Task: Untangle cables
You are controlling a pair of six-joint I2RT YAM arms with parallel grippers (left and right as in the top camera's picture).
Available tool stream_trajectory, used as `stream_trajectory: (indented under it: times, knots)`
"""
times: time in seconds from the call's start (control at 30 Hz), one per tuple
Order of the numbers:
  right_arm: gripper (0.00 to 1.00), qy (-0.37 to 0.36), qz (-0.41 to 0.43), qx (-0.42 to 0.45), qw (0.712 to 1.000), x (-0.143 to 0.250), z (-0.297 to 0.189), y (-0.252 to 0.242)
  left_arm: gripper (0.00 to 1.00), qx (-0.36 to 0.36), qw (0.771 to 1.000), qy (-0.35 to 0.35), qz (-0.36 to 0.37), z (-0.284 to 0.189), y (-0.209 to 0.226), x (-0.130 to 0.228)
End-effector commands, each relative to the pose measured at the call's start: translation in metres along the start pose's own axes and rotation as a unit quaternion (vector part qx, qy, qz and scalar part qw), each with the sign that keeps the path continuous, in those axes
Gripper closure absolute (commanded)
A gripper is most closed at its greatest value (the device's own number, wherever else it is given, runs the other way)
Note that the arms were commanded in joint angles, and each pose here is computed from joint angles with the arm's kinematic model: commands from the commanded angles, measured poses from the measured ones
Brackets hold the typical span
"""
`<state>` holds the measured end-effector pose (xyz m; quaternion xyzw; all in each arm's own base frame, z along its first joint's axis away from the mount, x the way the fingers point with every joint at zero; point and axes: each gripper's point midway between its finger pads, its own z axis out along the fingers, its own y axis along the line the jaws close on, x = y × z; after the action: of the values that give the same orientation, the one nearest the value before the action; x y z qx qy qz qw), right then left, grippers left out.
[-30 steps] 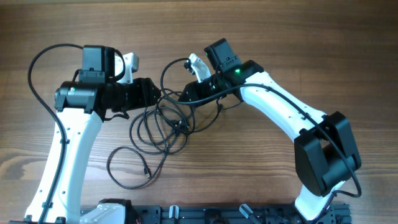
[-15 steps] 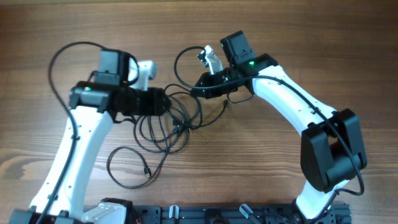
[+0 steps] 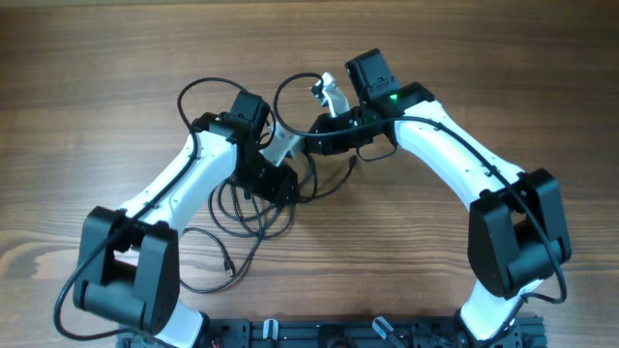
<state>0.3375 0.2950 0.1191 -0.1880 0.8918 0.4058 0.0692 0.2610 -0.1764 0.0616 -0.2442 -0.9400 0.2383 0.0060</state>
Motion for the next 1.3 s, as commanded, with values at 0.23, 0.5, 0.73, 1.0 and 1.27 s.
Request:
stream_trajectory:
  times: [0.23, 0.5, 0.73, 1.0, 1.27]
  knots:
    - [0.96, -0.006, -0.016, -0.026, 1.0, -0.002, -0.006, 0.02, 0.61, -0.021, 0.997, -0.002, 0.078, 0.016, 0.015, -0.008]
    - [0.96, -0.012, -0.003, -0.027, 1.0, -0.005, -0.014, 0.012, 0.72, -0.022, 0.996, 0.015, 0.089, 0.028, 0.021, 0.008]
    - [0.96, -0.024, 0.023, -0.034, 0.999, -0.011, -0.031, -0.003, 0.79, -0.005, 0.999, -0.034, 0.012, 0.011, 0.014, -0.008]
    - [0.96, -0.024, 0.024, -0.039, 0.999, -0.011, -0.032, -0.002, 0.59, -0.012, 0.998, -0.068, 0.013, 0.007, 0.014, -0.021]
    - [0.96, -0.022, 0.025, -0.041, 0.999, -0.01, -0.032, -0.001, 0.54, -0.013, 0.997, -0.071, 0.028, 0.026, 0.021, -0.01]
